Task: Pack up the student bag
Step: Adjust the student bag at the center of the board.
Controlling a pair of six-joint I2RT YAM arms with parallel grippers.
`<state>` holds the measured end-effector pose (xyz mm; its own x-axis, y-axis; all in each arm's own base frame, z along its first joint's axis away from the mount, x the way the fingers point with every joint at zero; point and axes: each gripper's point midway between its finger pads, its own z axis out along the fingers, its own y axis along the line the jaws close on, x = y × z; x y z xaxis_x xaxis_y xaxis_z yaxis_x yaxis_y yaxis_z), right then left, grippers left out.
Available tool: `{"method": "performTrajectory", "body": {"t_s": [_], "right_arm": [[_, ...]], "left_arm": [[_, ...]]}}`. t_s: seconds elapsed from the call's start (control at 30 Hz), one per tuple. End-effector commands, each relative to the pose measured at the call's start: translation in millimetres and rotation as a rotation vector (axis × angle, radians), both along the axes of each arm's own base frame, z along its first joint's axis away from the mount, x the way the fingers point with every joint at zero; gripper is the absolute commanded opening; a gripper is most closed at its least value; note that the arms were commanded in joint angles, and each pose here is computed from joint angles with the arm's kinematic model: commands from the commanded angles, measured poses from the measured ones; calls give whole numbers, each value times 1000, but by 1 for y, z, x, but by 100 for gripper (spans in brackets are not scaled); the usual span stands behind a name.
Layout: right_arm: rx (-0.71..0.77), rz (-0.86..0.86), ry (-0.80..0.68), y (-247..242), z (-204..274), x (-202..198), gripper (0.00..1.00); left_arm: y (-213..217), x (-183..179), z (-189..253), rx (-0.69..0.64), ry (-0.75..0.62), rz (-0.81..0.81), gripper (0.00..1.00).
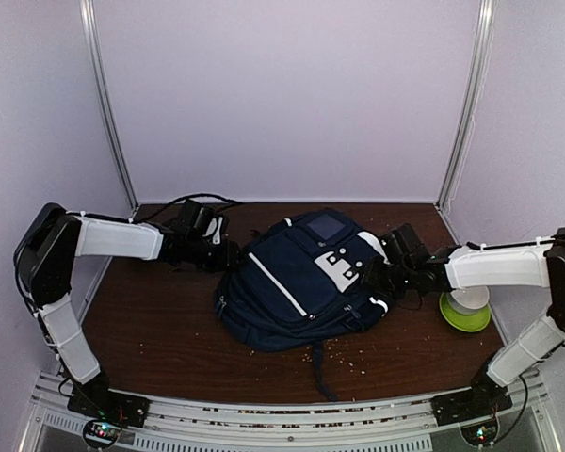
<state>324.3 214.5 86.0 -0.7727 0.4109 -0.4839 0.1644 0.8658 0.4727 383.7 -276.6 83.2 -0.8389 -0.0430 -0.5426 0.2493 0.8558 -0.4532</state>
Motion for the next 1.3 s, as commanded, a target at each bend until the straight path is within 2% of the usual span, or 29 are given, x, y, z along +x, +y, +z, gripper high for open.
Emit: {"method": "performTrajectory", "body": {"t_s": [0.0,0.13,0.2,0.3,0.43,0.63,0.73,0.83,0.87,0.9,0.97,1.0,1.1,1.17,1.27], "right_arm": [[46,122,-15,37,8,22,31],[23,189,-48,52,14,36,13],[14,236,-62,62,19,43,8],[8,303,-95,82,36,59,7],[-16,371,-83,105,42,76,11],[-26,417,-45,135,27,89,18],[-41,463,-14,153,17,91,29],[-63,509,26,165,11,94,45],[-79,513,37,165,11,96,48],[-91,513,25,164,18,99,51],[-90,498,-41,162,52,105,56],[-92,483,-77,158,68,108,58],[-81,434,-171,145,121,108,62],[-68,413,-214,136,147,104,64],[-43,385,-264,123,173,92,65]], "left_arm": [[-10,-13,-8,-133,4,13,36],[-11,-28,-4,-154,-25,6,10],[-14,-38,1,-160,-41,2,0],[-19,-54,11,-139,-74,-1,0],[-29,-77,19,-117,-93,-8,0],[-56,-109,13,-120,-71,-54,0],[-71,-124,4,-97,-48,-105,0],[-70,-128,2,-58,-49,-122,0],[-66,-127,4,-34,-55,-114,2],[-62,-126,8,-12,-69,-113,10],[-51,-125,20,24,-107,-101,39],[-44,-126,24,44,-116,-90,50],[-24,-127,42,75,-164,-59,73],[-13,-128,50,101,-188,-47,83],[1,-130,63,130,-219,-33,88]]}}
